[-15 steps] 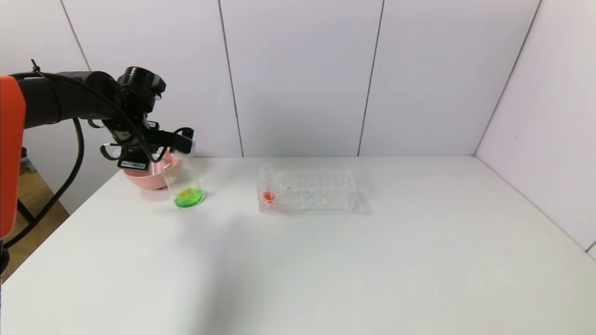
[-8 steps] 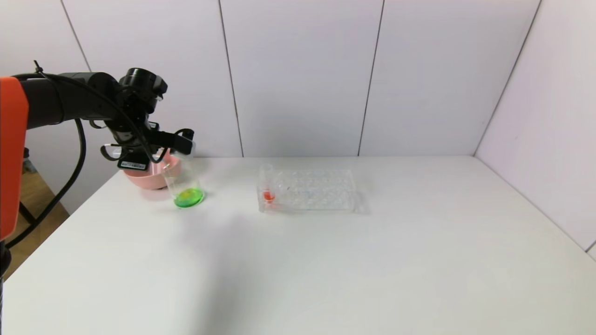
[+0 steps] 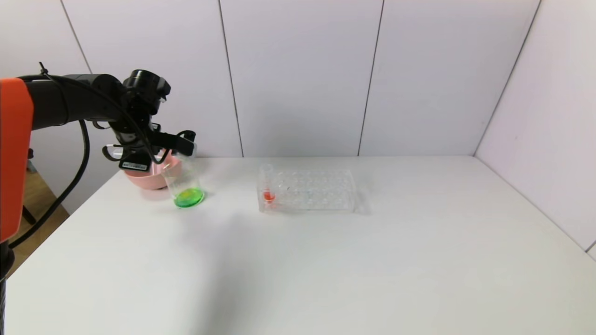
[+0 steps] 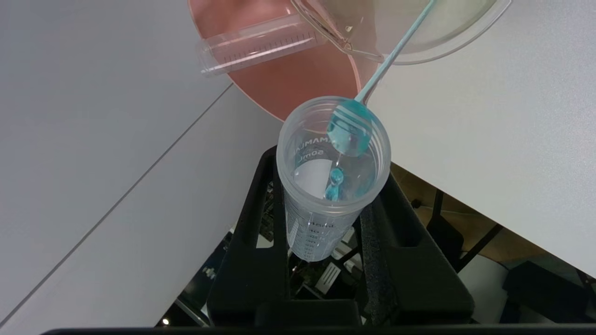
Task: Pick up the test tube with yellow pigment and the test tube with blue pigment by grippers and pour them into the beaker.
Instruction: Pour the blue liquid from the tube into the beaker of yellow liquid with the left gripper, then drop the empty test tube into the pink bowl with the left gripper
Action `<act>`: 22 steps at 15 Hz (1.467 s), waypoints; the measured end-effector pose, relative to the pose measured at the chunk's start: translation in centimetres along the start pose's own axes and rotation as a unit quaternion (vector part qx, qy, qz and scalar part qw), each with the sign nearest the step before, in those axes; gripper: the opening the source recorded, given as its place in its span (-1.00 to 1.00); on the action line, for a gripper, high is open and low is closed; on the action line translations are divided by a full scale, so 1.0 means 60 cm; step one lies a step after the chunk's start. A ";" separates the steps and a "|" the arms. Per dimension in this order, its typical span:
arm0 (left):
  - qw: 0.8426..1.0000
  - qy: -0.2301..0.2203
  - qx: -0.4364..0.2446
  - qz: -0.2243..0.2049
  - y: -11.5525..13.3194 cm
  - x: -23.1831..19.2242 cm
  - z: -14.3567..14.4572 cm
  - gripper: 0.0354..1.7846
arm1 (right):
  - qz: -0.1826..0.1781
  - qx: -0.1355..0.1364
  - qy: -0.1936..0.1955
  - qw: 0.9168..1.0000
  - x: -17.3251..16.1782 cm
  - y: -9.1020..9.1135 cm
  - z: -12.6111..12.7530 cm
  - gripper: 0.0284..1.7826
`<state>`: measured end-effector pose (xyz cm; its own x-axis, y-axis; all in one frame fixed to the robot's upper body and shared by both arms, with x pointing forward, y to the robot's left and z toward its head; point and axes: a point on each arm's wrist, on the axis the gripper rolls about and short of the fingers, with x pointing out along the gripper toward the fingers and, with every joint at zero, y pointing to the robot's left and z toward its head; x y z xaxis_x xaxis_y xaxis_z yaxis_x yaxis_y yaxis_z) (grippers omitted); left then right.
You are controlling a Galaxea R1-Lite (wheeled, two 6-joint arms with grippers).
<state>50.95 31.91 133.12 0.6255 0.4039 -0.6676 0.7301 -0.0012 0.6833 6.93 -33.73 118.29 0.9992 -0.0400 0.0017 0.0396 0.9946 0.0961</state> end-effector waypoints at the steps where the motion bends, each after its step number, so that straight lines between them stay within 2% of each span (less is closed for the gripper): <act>1: 1.000 0.000 0.000 0.000 0.000 0.000 0.001 -0.52 | 0.000 0.000 0.000 1.000 0.000 0.000 0.000 0.92; 16: 1.000 0.006 -0.004 0.003 0.000 0.000 0.003 -0.52 | 0.000 0.000 0.000 1.000 0.000 0.000 0.000 0.92; 19: 0.998 -0.005 -0.052 0.040 0.016 -0.023 -0.012 -0.52 | 0.000 0.000 0.000 1.000 0.000 0.000 0.000 0.92; 22: 0.985 -0.042 -0.149 0.075 0.031 -0.053 -0.043 -0.52 | 0.000 0.000 0.000 1.000 0.000 0.000 0.000 0.92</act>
<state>49.64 32.98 137.29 0.7501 0.3423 -0.5658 0.5224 0.2180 0.8244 6.92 -33.73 118.29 0.9992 -0.0400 0.0015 0.0397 0.9946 0.0961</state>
